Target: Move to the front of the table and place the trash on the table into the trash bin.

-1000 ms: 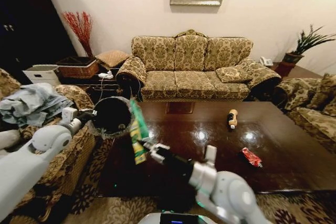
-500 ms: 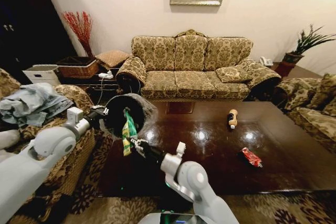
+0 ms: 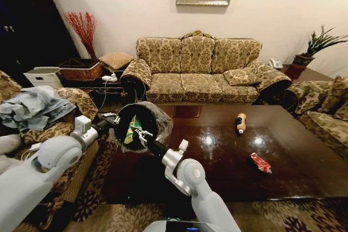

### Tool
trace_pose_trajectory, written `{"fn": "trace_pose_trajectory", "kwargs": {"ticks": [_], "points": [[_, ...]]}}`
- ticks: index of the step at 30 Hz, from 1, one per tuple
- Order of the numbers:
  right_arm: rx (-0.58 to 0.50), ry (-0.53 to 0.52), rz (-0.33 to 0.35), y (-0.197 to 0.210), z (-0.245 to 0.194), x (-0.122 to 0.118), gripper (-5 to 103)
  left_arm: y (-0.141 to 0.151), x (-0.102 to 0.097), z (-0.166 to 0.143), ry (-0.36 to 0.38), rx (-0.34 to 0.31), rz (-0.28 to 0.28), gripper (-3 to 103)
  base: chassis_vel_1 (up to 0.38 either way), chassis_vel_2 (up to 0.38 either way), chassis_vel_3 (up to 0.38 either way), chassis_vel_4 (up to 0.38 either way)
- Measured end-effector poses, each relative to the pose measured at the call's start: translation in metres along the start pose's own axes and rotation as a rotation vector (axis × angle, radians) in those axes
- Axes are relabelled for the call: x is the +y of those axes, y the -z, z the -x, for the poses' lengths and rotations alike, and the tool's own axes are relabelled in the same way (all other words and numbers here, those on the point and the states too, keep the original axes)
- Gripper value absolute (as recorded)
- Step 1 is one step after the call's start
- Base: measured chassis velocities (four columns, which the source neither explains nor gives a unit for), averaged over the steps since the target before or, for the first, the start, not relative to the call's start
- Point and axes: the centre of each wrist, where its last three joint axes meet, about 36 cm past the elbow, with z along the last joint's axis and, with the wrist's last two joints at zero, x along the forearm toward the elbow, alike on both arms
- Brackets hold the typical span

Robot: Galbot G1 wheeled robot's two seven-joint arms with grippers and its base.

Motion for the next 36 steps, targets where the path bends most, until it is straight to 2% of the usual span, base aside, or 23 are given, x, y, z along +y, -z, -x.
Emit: {"fn": "trace_pose_trajectory", "kwargs": {"ticks": [1, 3, 4, 6, 9, 10, 13, 15, 16, 17, 20, 21, 22, 23, 24, 26, 27, 28, 29, 31, 32, 34, 36], "points": [[0.001, 0.013, -0.012, 0.0, -0.002, -0.001, 42, -0.001, 0.001, 0.0, 0.001, 0.003, 0.0, 0, 0.0, 0.0, 0.0, 0.0], [0.0, 0.03, -0.031, 0.001, -0.005, -0.001, 42, -0.002, 0.002, 0.001, 0.003, 0.006, 0.0, 0, 0.0, 0.0, 0.0, 0.0], [-0.006, 0.052, -0.059, 0.002, -0.008, -0.003, 53, -0.003, 0.004, 0.001, 0.008, 0.009, 0.0, 0, 0.0, 0.0, 0.0, 0.0], [-0.015, 0.07, -0.091, 0.003, -0.01, -0.003, 53, -0.004, 0.005, 0.002, 0.011, 0.013, -0.001, 0, 0.0, 0.0, 0.0, 0.0], [-0.055, 0.11, -0.192, 0.006, -0.016, -0.006, 70, -0.007, 0.008, 0.003, 0.022, 0.02, -0.005, 0, 0.0, 0.0, 0.0, 0.0], [-0.055, 0.11, -0.192, 0.006, -0.016, -0.006, 70, -0.007, 0.008, 0.003, 0.022, 0.02, -0.005, 0, 0.0, 0.0, 0.0, 0.0], [-0.094, 0.123, -0.242, 0.013, -0.025, -0.01, 86, -0.009, 0.008, 0.003, 0.026, 0.021, -0.013, 0, 0.0, 0.0, 0.0, 0.0], [-0.102, 0.129, -0.255, 0.014, -0.027, -0.011, 86, -0.009, 0.008, 0.003, 0.027, 0.02, -0.014, 0, 0.0, 0.0, 0.0, 0.0], [-0.126, 0.147, -0.307, 0.017, -0.034, -0.014, 91, -0.01, 0.009, 0.003, 0.035, 0.022, -0.015, 0, 0.0, 0.0, 0.0, 0.0], [-0.126, 0.147, -0.307, 0.017, -0.034, -0.014, 91, -0.01, 0.009, 0.003, 0.035, 0.022, -0.015, 0, 0.0, 0.0, 0.0, 0.0], [-0.168, 0.247, -0.672, 0.027, -0.065, -0.025, 100, -0.011, 0.016, 0.005, 0.136, 0.096, -0.018, 0, 0.0, 0.0, 0.0, 0.0], [-0.168, 0.247, -0.672, 0.027, -0.065, -0.025, 100, -0.011, 0.016, 0.005, 0.136, 0.096, -0.018, 0, 0.0, 0.0, 0.0, 0.0], [-0.175, 0.252, -0.77, 0.033, -0.073, -0.025, 100, -0.009, 0.018, 0.004, 0.17, 0.133, -0.017, 0, 0.0, 0.0, 0.0, 0.0], [-0.197, 0.218, -0.9, 0.044, -0.086, -0.022, 100, -0.002, 0.021, 0.003, 0.221, 0.188, -0.029, 0, 0.0, 0.0, 0.0, 0.0], [-0.197, 0.218, -0.9, 0.044, -0.086, -0.022, 100, -0.002, 0.021, 0.003, 0.221, 0.188, -0.029, 0, 0.0, 0.0, 0.0, 0.0], [-0.259, 0.152, -1.046, 0.057, -0.1, -0.02, 100, 0.01, 0.024, 0.001, 0.263, 0.243, -0.056, 0, 0.0, 0.0, 0.0, 0.0], [-0.339, 0.068, -1.216, 0.073, -0.118, -0.02, 100, 0.024, 0.03, 0.001, 0.268, 0.302, -0.077, 0, 0.0, 0.0, 0.0, 0.0], [-0.377, 0.025, -1.287, 0.079, -0.127, -0.02, 100, 0.031, 0.035, 0.001, 0.259, 0.328, -0.088, 0, 0.0, 0.0, 0.0, 0.0], [-0.377, 0.025, -1.287, 0.079, -0.127, -0.02, 100, 0.031, 0.035, 0.001, 0.259, 0.328, -0.088, 0, 0.0, 0.0, 0.0, 0.0], [-0.5, -0.097, -1.469, 0.096, -0.155, -0.019, 100, 0.051, 0.047, 0.003, 0.215, 0.38, -0.12, 0, 0.0, 0.0, 0.0, 0.0], [-0.5, -0.097, -1.469, 0.096, -0.155, -0.019, 100, 0.051, 0.047, 0.003, 0.215, 0.38, -0.12, 0, 0.0, 0.0, 0.0, 0.0], [-0.586, -0.189, -1.583, 0.105, -0.175, -0.018, 100, 0.069, 0.052, 0.006, 0.181, 0.414, -0.122, 0, 0.0, 0.0, 0.0, 0.0], [-0.627, -0.253, -1.636, 0.111, -0.189, -0.018, 100, 0.078, 0.053, 0.007, 0.165, 0.435, -0.137, 0, 0.0, 0.0, 0.0, 0.0]]}}
